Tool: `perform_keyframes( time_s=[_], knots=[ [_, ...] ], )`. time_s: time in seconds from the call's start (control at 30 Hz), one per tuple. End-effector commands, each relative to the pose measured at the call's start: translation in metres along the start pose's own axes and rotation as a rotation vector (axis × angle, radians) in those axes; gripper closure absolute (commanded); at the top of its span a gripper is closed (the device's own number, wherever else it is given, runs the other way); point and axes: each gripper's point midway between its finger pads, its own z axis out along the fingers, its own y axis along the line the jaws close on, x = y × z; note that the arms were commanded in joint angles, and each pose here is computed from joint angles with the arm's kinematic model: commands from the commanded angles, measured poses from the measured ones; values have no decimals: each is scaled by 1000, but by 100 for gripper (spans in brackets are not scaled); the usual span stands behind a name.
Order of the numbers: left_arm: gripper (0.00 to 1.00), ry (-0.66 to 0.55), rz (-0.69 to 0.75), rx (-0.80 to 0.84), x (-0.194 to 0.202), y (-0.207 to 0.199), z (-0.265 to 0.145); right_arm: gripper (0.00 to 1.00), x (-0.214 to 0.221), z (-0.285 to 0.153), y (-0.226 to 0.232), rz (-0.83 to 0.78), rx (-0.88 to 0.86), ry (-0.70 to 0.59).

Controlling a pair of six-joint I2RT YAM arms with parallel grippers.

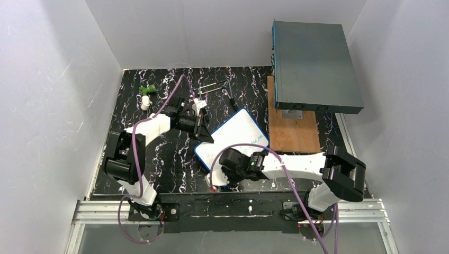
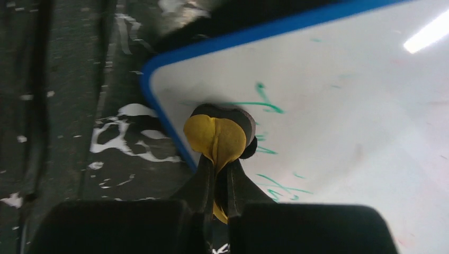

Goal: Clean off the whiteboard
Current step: Erase the whiteboard at the center of the board.

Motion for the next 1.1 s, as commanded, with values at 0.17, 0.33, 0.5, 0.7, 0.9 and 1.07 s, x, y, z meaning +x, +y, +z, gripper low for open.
perform_keyframes(
  time_s=[0.17,0.33,0.5,0.7,0.9,1.07],
  knots=[
    [100,-5,22,1,-5,-6,-6,99,-26,7,4,-79,32,-15],
    [100,0,15,5,-4,-5,-5,99,-33,-3,-48,22,234,6],
    [100,2,11,5,-3,-4,-5,99,-14,-5,-73,108,320,46],
    [100,5,4,1,-3,-2,-4,99,-11,3,-37,20,153,51],
    [100,4,8,3,-4,-2,-4,99,-24,10,23,-161,-50,30],
    [100,3,10,2,-3,-3,-4,99,-34,11,4,-117,33,34]
  ],
)
